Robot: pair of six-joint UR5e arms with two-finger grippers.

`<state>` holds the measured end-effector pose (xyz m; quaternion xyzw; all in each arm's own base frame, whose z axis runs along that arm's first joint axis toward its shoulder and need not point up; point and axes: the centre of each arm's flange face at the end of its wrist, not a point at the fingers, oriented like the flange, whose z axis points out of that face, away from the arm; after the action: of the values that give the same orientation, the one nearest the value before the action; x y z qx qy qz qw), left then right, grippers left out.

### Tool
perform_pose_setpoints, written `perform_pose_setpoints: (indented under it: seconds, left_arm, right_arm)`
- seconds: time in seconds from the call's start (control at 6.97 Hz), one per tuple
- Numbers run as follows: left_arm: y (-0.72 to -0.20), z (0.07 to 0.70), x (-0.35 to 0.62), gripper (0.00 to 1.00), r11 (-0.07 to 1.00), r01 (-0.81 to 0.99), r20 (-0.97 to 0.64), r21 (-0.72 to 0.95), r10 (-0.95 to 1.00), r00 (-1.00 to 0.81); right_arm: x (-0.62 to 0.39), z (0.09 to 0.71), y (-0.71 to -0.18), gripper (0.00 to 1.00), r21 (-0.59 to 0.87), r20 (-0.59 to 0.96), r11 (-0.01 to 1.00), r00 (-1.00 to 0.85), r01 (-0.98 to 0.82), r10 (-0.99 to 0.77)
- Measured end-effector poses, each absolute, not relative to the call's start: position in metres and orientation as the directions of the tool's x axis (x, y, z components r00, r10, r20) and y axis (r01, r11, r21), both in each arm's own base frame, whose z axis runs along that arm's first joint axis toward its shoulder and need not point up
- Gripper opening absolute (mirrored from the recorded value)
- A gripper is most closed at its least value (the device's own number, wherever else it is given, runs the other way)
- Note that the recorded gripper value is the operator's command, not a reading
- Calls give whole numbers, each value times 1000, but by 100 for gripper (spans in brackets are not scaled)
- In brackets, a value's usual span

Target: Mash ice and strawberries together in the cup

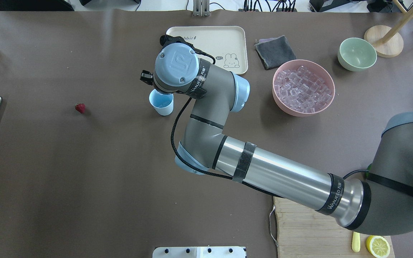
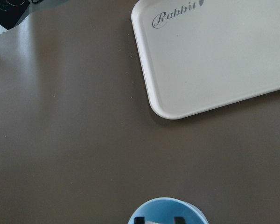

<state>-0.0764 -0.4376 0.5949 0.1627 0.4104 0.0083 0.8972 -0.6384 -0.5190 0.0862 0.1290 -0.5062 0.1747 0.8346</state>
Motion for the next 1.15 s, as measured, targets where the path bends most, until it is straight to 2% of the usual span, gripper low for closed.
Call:
perform_pose_setpoints:
  seconds: [0.29,0.57,0.72,1.15]
  left_arm:
    - [-439,594,-76,99,947,119,-734,299,148,663]
    - [-446,589,-73,99,945,114,-732,306,157,663]
    - [-456,581,-64,99,943,96,-728,319,178,662]
    - [-521,513,51,99,968,112,-767,223,103,633]
  right_arm:
    - [-640,88,-517,100,46,885,903,437,-426,161]
    - [-593,104,-539,100,55,834,933,530,-355,152]
    - [-529,142,-557,100,45,811,955,569,-294,137]
    - [-232,342,-616,100,106,782,990,623,-97,-23]
